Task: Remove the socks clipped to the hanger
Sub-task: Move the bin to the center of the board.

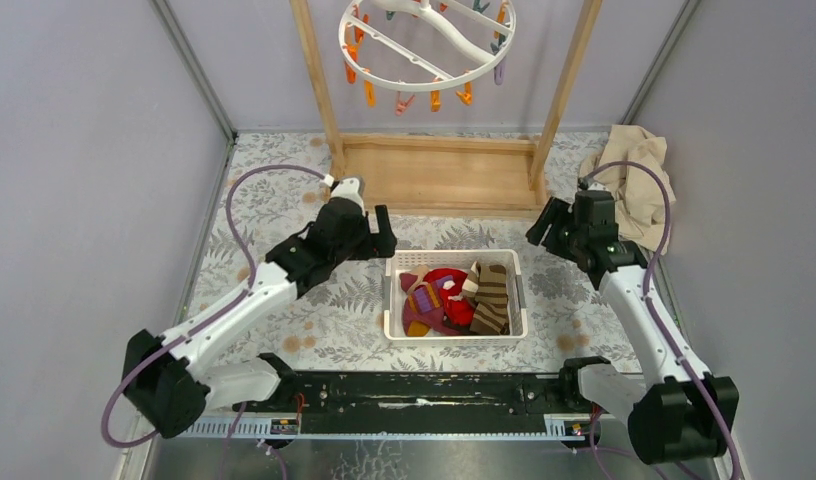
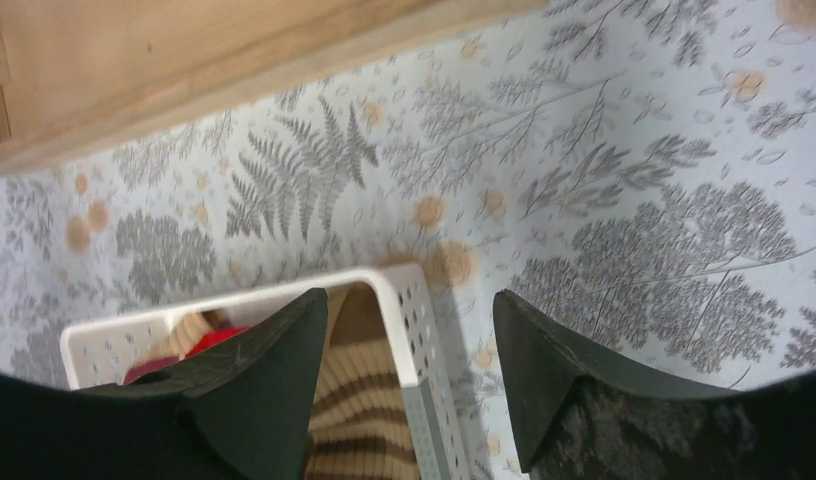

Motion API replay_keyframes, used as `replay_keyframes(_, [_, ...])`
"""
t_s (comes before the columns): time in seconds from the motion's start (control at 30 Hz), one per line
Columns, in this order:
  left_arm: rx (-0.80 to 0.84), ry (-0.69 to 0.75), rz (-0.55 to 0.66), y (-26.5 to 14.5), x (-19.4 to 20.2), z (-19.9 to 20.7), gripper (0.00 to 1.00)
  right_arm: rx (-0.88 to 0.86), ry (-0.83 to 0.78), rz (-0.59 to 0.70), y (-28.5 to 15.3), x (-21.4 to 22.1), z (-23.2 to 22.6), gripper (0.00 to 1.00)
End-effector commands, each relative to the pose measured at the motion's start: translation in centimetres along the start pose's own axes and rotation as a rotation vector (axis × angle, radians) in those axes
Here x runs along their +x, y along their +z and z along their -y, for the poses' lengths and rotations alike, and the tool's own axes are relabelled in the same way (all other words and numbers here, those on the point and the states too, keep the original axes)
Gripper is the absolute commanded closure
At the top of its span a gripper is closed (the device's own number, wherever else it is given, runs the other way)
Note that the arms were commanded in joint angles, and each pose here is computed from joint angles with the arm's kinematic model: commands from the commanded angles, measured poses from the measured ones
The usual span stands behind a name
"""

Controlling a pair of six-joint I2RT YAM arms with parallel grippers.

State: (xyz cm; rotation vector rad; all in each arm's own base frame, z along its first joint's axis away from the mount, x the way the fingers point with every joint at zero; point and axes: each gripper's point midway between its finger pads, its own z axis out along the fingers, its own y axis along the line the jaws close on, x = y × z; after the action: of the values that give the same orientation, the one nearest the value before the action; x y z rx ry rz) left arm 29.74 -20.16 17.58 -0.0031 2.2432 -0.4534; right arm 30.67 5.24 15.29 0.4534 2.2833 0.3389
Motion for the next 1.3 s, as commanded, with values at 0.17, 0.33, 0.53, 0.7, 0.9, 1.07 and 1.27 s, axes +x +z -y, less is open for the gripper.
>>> replay_keyframes(0.17, [-0.078, -0.018, -0.083, -1.3, 6.2, -0.9, 0.04, -0.048, -0.106, -0.169, -0.5, 6.9, -1.8, 0.33])
replay_keyframes(0.33, [-0.13, 0.022, -0.102, 0.5, 7.8, -1.3, 0.04, 0.021, -0.142, -0.186, 0.5, 8.2, -0.8, 0.33])
replay_keyframes(0.53, [-0.192, 0.078, -0.122, 2.4, 9.3, -1.9, 0.04, 0.08, -0.197, -0.216, 1.9, 9.0, 0.5, 0.38])
replay_keyframes(0.7, [-0.215, 0.109, -0.131, 4.1, 9.6, -1.9, 0.22, 0.067, -0.197, -0.231, 3.2, 9.4, 0.0, 0.58])
replay_keyframes(0.9, [-0.248, 0.154, -0.095, 5.4, 8.1, -1.6, 0.43, 0.044, -0.201, -0.209, 4.0, 7.6, -1.6, 0.81])
replay_keyframes(1.07, [-0.27, 0.163, -0.056, 6.1, 5.6, -1.4, 0.43, 0.024, -0.205, -0.18, 4.7, 5.2, -3.5, 0.86])
replay_keyframes(1.27, [-0.282, 0.136, -0.034, 6.5, 3.1, -2.7, 0.44, 0.014, -0.238, -0.171, 6.6, 2.7, -5.5, 0.85])
